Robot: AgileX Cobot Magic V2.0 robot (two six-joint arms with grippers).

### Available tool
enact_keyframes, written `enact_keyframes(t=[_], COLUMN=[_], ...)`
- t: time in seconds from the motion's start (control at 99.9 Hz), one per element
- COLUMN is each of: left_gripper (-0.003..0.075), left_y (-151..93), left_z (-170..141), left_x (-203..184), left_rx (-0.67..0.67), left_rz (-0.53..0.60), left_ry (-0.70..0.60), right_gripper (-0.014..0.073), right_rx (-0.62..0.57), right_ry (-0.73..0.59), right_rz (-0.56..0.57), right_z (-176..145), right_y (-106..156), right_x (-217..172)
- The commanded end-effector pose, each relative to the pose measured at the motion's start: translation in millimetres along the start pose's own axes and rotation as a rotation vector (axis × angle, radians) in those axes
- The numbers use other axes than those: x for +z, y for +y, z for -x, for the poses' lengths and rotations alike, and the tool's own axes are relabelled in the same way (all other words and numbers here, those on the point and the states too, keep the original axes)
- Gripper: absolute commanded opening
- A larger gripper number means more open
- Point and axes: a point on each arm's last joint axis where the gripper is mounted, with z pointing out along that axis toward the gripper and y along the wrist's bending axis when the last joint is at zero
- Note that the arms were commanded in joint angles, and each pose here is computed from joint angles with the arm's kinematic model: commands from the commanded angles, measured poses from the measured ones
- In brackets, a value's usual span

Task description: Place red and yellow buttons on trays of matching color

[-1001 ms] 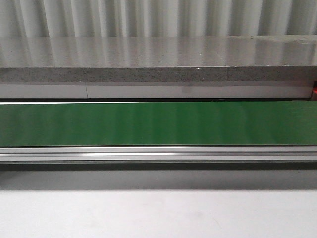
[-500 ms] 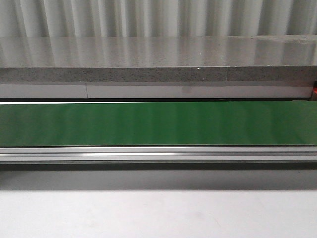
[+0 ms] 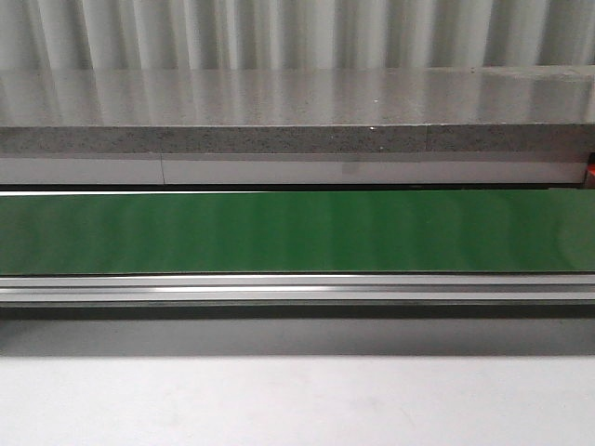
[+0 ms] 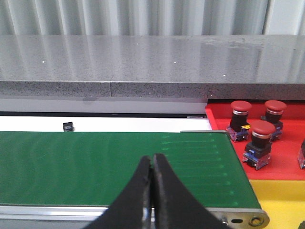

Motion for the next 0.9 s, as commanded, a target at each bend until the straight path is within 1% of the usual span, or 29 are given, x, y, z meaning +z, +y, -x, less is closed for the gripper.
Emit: enact_keyframes(t=[0.0,0.15,0.891], left_gripper=[-0.0020,-0.0020,-0.0020], left_y=[-1.4,-1.3,-1.3], left_z=[15.3,15.2,15.2], left_x=[-4.5,-4.1,-3.7], left_rx=[-0.011,-0.012,-0.012], left_rz=[-0.007,-0.007,-0.007], left_ry=[-0.103,-0.101,-0.099], right_gripper=[-0.0066,-0.0066,-0.0066], right_rx=[-0.011,-0.003,-0.003], right_ry=[-0.128,-0.128,-0.134], right_rz=[0.013,0.015,0.016], right_z=[7.9,0.0,0.6], right_y=[0.9,0.5,0.6], right_x=[-3.8,-1.9,-2.0])
